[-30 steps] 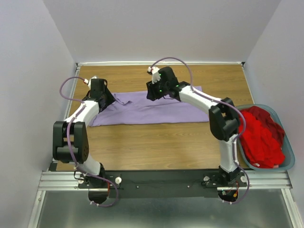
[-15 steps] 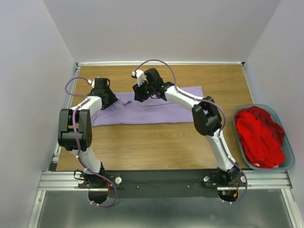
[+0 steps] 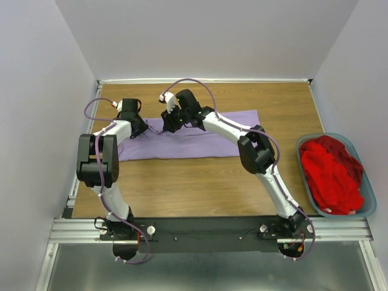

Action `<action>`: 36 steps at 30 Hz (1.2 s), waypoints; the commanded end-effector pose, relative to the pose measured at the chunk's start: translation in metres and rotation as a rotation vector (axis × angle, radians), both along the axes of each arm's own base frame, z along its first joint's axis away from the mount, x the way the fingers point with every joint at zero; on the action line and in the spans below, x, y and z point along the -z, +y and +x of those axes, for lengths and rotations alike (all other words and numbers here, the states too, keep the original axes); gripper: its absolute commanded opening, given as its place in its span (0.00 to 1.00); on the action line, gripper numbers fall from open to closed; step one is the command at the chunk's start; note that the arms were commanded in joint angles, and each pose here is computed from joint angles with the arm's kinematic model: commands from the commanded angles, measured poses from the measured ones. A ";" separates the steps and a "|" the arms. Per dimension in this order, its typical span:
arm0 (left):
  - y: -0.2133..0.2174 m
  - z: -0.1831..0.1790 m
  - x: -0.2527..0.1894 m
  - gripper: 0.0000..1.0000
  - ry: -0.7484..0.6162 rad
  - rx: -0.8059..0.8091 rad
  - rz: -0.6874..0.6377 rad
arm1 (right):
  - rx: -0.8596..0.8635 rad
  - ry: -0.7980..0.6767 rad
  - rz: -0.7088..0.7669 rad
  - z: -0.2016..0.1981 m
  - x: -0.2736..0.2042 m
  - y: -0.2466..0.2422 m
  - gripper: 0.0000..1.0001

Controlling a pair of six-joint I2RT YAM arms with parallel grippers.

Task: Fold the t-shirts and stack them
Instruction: Fold the tshirt

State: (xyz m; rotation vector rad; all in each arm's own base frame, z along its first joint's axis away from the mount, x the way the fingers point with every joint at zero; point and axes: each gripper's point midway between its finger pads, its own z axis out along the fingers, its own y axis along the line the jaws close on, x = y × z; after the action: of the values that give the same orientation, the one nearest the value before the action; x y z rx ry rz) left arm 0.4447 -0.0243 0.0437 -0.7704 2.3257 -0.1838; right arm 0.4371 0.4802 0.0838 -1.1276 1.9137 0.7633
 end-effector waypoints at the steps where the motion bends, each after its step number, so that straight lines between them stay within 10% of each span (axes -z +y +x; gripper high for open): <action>1: 0.006 0.008 -0.005 0.34 -0.015 -0.026 0.019 | -0.071 0.010 0.009 -0.013 0.007 0.017 0.48; 17: 0.010 0.008 -0.014 0.00 -0.017 -0.011 0.052 | -0.096 -0.006 -0.004 -0.014 0.032 0.037 0.48; 36: 0.022 0.014 -0.049 0.00 -0.046 0.002 0.111 | -0.006 -0.074 -0.089 0.001 0.059 0.037 0.25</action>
State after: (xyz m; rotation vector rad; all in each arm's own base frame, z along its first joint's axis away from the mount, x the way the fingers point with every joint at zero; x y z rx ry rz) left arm 0.4565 -0.0126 0.0684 -0.7127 2.3175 -0.1047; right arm 0.4296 0.5198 0.0371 -1.2082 1.8867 0.7228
